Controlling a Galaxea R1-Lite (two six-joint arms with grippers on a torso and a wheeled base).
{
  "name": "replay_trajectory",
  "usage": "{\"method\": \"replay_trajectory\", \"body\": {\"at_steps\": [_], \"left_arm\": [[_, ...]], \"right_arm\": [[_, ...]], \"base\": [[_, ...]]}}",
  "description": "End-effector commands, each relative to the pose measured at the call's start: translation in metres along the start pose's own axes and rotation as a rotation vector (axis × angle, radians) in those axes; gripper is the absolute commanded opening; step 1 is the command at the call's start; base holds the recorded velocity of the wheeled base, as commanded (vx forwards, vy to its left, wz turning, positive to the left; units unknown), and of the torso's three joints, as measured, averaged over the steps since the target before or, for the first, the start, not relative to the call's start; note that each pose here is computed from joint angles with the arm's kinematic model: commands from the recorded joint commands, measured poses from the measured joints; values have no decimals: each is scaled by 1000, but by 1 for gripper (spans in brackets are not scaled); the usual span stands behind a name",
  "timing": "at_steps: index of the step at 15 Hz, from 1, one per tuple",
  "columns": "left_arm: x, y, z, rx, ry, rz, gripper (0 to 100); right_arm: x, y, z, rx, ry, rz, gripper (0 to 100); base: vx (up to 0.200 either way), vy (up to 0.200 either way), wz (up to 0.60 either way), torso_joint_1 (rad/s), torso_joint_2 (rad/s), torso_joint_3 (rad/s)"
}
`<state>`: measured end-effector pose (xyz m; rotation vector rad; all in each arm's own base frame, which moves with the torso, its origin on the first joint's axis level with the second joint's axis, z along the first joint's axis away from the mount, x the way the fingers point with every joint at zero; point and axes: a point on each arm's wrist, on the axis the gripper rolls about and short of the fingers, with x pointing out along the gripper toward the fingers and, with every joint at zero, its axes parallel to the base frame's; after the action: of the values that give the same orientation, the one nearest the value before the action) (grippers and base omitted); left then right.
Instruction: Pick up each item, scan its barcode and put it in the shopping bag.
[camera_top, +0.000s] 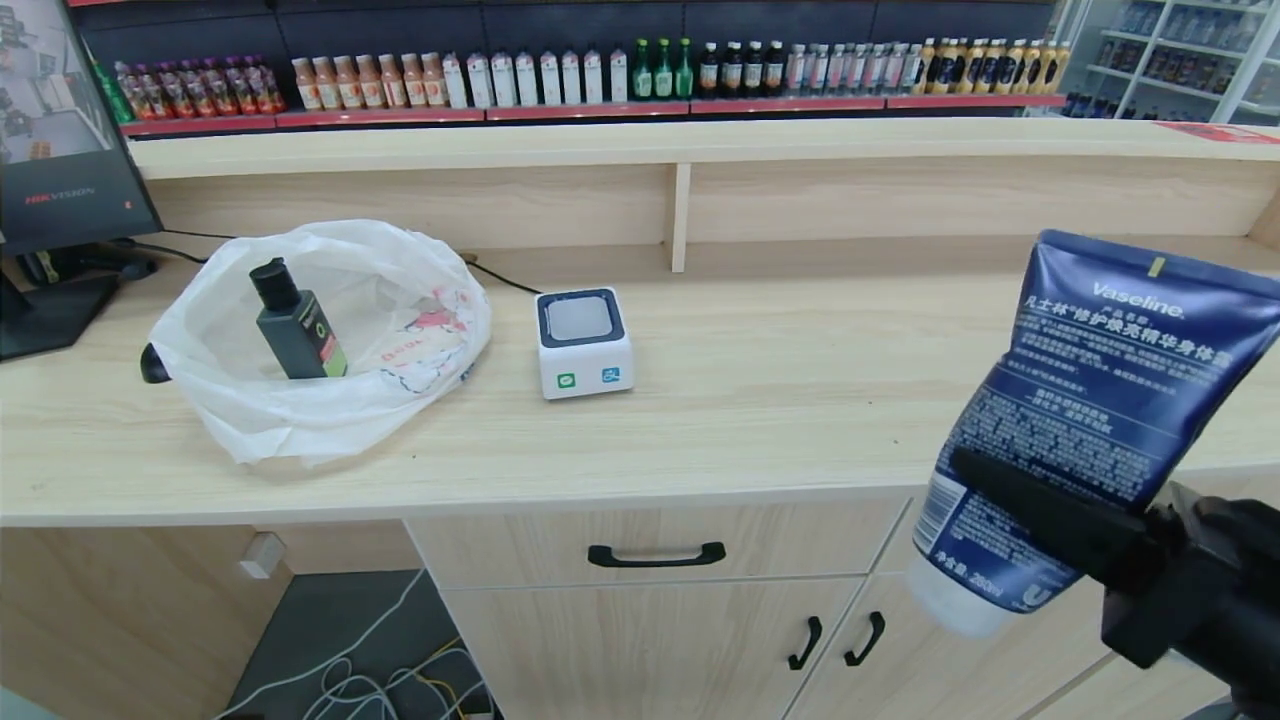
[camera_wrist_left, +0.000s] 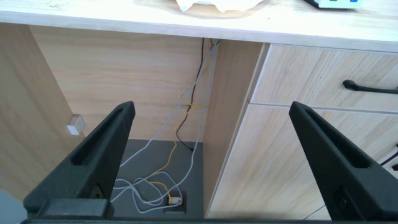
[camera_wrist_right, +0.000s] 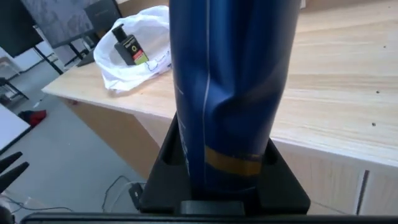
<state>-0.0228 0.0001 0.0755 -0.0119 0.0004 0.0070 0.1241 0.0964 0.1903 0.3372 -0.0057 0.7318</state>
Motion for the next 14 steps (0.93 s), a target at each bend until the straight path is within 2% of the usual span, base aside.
{"method": "replay_trajectory", "body": {"at_steps": [1, 2, 6, 11, 14], "left_arm": [[0, 0, 0, 0, 0, 1, 100], [0, 0, 0, -2, 0, 1, 100], [0, 0, 0, 0, 0, 1, 100], [0, 0, 0, 0, 0, 1, 100], [0, 0, 0, 0, 0, 1, 100]], "right_arm": [[-14, -1, -2, 40, 18, 88, 0], [-16, 1, -1, 55, 37, 163, 0], [-16, 12, 3, 193, 82, 330, 0], [-17, 24, 6, 382, 118, 426, 0], [-18, 25, 3, 460, 148, 427, 0]], "base": [[0, 0, 0, 0, 0, 0], [0, 0, 0, 0, 0, 0], [0, 0, 0, 0, 0, 0], [0, 0, 0, 0, 0, 0], [0, 0, 0, 0, 0, 0]]}}
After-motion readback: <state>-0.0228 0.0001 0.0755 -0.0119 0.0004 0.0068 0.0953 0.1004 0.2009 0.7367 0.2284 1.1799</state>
